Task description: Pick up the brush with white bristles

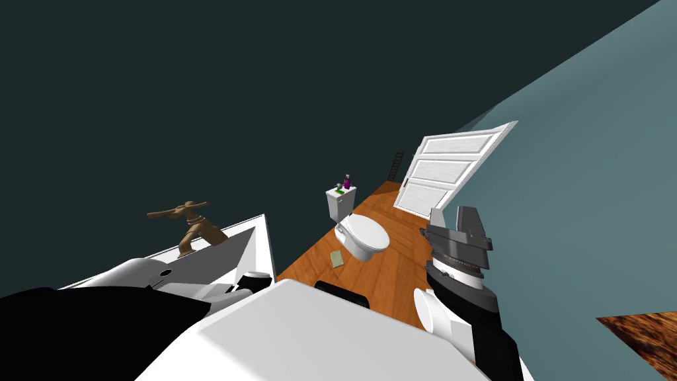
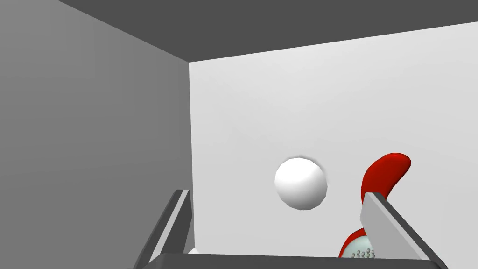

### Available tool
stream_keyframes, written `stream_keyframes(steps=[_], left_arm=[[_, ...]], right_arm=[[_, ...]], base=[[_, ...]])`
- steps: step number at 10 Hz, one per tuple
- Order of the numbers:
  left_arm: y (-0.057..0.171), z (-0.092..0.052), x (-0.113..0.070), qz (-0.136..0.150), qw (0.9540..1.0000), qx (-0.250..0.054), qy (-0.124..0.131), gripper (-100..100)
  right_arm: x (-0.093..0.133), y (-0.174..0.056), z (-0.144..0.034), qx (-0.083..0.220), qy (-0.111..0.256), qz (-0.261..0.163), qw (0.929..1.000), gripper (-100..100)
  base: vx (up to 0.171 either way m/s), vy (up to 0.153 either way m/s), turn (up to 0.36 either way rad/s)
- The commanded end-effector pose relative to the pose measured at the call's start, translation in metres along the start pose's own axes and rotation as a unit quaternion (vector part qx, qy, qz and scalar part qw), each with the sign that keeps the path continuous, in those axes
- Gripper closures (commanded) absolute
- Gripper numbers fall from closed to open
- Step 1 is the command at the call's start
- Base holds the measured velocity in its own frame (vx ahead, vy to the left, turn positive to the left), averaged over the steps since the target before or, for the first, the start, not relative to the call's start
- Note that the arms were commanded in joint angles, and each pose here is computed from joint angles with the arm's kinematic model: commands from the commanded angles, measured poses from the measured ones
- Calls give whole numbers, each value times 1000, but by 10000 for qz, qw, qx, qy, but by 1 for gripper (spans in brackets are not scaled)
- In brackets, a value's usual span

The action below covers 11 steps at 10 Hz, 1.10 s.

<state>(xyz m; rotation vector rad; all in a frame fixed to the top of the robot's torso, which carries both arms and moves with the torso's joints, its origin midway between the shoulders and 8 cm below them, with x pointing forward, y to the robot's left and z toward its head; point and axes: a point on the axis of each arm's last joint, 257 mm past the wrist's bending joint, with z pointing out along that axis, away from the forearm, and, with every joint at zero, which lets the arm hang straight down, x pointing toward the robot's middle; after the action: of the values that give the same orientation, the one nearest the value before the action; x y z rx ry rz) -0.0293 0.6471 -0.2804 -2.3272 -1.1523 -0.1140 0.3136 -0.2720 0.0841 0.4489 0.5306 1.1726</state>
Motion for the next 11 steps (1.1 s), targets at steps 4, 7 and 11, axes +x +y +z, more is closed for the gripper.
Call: stream_keyframes(steps=[4, 7, 11], left_arm=[[32, 13, -59, -655, 9924, -683, -792, -100], [45, 17, -83, -923, 9854, -919, -1100, -100], [79, 22, -133, -1424, 9634, -1414, -1777, -100]], right_arm=[[0, 0, 0, 0, 0, 0, 10000, 0], [0, 0, 0, 0, 0, 0, 10000, 0], [0, 0, 0, 0, 0, 0, 10000, 0]], base=[[34, 37, -67], [22, 38, -37], [1, 59, -18]])
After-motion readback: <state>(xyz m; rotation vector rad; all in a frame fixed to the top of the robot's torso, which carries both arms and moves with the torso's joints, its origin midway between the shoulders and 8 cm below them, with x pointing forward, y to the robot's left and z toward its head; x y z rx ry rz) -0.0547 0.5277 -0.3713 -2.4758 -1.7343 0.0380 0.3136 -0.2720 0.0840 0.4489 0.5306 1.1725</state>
